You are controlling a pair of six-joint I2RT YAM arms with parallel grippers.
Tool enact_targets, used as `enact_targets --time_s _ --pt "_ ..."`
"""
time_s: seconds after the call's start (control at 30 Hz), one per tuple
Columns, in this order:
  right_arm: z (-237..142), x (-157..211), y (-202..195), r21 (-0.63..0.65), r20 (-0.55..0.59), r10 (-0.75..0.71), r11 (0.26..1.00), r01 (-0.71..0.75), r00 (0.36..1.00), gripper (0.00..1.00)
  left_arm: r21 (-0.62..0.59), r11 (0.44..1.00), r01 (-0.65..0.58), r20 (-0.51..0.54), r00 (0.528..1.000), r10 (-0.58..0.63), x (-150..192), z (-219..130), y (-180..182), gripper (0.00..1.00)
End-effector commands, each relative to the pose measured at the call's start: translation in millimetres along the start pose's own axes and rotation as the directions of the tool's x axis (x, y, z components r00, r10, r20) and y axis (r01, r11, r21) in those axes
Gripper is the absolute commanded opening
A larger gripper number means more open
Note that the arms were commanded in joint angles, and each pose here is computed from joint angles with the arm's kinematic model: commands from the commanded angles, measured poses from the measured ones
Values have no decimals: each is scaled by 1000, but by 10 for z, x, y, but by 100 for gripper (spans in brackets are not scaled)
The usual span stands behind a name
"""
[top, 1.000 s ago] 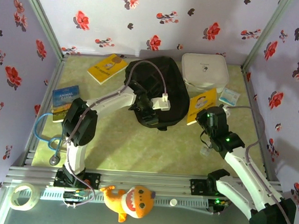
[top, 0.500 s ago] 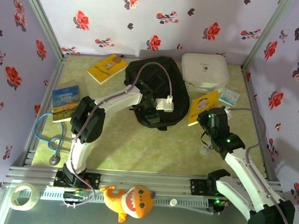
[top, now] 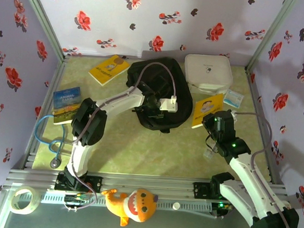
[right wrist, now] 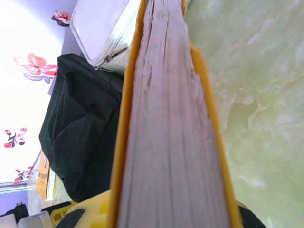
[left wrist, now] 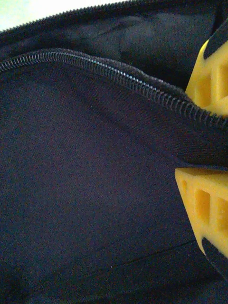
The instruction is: Pack the student bag
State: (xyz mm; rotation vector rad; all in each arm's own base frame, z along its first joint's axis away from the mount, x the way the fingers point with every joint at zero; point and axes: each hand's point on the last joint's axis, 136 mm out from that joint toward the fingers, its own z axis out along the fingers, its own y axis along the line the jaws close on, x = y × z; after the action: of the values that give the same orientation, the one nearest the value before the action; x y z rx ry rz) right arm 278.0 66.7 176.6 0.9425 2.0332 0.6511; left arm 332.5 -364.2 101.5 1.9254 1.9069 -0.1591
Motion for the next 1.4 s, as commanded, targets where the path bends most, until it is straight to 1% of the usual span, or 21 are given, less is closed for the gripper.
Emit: enact_targets --time_s 0.0,0.13,0.23,0.37,0.5,0.7,0.8,0.9,0.97,1.07,1.13,1.27,1.37 --pt "-101 -127 142 -69 47 25 997 -22 999 13 -79 997 5 74 997 1 -151 -317 98 19" --pt "-192 -144 137 -71 50 16 997 -12 999 13 -155 986 55 162 986 -29 -264 -535 242 11" --pt "-263 -115 168 -87 28 0 996 2 1000 13 -220 967 126 250 966 -69 -354 -732 394 6" --pt "-328 11 232 -130 -46 -22 991 16 999 13 -323 906 275 375 916 -145 -421 -1050 698 2" --pt "-371 162 441 -236 -138 -40 972 7 990 13 -339 844 416 517 831 -202 -475 -1347 893 1" --pt "-266 429 719 -327 -323 8 938 -120 946 14 -340 826 450 608 775 -172 -558 -1494 912 0" --pt "-263 475 836 -357 -369 30 918 -172 929 14 -340 817 466 643 749 -160 -604 -1569 935 0" --pt "-317 399 812 -343 -329 27 928 -146 944 13 -339 812 475 663 733 -151 -639 -1624 951 0" --pt "-373 294 647 -278 -257 20 956 -94 966 13 -343 812 473 659 737 -151 -625 -1596 952 0" --pt "-462 162 458 -217 -166 15 975 -51 986 13 -351 807 475 639 752 -164 -563 -1504 950 0" --pt "-500 139 422 -210 -151 16 977 -47 988 13 -351 806 476 627 759 -176 -525 -1437 943 0" --pt "-555 165 420 -207 -169 5 977 -41 986 13 -346 806 480 603 772 -201 -454 -1288 926 0" --pt "-608 154 417 -211 -165 1 977 -37 986 13 -335 804 492 599 769 -222 -433 -1218 922 0"
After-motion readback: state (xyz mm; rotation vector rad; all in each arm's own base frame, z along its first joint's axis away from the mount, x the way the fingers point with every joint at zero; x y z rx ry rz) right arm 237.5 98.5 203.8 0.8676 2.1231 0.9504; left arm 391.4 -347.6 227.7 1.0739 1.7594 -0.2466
